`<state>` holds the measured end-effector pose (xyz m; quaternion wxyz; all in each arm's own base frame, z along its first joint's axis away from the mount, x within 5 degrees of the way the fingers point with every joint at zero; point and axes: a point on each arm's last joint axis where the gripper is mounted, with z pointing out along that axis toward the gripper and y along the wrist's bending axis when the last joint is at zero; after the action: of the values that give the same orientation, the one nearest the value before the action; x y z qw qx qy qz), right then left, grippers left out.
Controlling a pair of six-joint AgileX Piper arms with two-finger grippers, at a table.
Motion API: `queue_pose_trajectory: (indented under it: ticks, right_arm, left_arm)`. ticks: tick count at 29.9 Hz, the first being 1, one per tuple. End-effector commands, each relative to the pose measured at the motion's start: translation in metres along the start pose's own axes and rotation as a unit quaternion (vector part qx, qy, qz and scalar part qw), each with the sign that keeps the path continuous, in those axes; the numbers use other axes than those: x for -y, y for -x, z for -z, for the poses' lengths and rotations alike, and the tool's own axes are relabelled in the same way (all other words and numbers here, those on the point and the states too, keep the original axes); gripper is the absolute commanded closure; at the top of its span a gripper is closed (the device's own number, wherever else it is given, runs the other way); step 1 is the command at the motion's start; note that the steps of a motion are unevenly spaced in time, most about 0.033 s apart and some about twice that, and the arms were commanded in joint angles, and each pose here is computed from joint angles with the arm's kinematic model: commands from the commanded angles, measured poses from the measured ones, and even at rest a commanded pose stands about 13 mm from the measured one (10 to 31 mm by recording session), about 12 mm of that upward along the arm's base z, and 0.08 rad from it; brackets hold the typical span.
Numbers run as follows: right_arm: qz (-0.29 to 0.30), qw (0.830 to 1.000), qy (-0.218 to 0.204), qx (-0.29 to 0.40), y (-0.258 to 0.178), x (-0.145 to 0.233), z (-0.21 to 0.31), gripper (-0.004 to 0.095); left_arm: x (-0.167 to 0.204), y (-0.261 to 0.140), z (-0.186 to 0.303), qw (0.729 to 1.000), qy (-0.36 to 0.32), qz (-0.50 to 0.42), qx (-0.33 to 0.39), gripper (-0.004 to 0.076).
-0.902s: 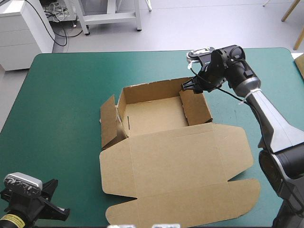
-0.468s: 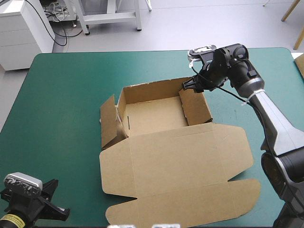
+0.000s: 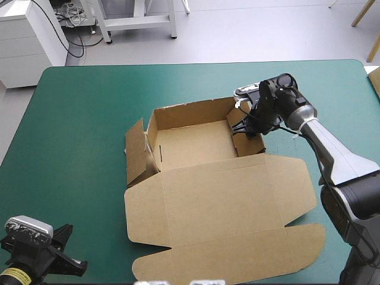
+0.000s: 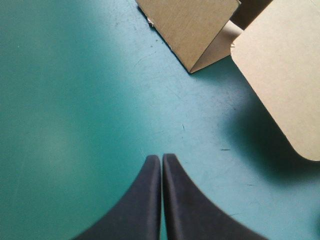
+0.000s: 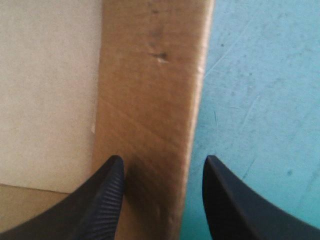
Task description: Fold the box
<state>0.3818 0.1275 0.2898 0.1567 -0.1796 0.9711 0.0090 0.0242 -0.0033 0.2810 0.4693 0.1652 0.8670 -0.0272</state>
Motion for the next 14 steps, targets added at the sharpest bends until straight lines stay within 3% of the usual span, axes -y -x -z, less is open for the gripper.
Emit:
queue_pose_trajectory:
  ticks: [1, 6, 9, 12, 14]
  right_arm:
    - [0.006, 1.000, -0.006, 0.028, 0.006, 0.001, 0.008, 0.0458]
    - [0.001, 1.000, -0.002, 0.013, 0.006, 0.000, -0.004, 0.0535]
    - [0.001, 1.000, -0.003, 0.015, 0.006, 0.000, -0.002, 0.0701]
    - [0.001, 1.000, -0.004, 0.028, 0.007, 0.001, 0.007, 0.0928]
    - [0.002, 0.999, -0.006, 0.037, 0.008, 0.001, 0.015, 0.0927]
  left_arm:
    - [0.000, 0.011, 0.004, 0.999, -0.001, 0.005, 0.034, 0.0731]
    - [0.000, 0.011, 0.004, 0.999, -0.001, 0.005, 0.034, 0.0731]
    - [0.000, 0.011, 0.004, 0.999, -0.001, 0.005, 0.034, 0.0731]
    - [0.000, 0.011, 0.004, 0.999, -0.001, 0.005, 0.034, 0.0731]
    - [0.000, 0.011, 0.004, 0.999, -0.001, 0.005, 0.034, 0.0731]
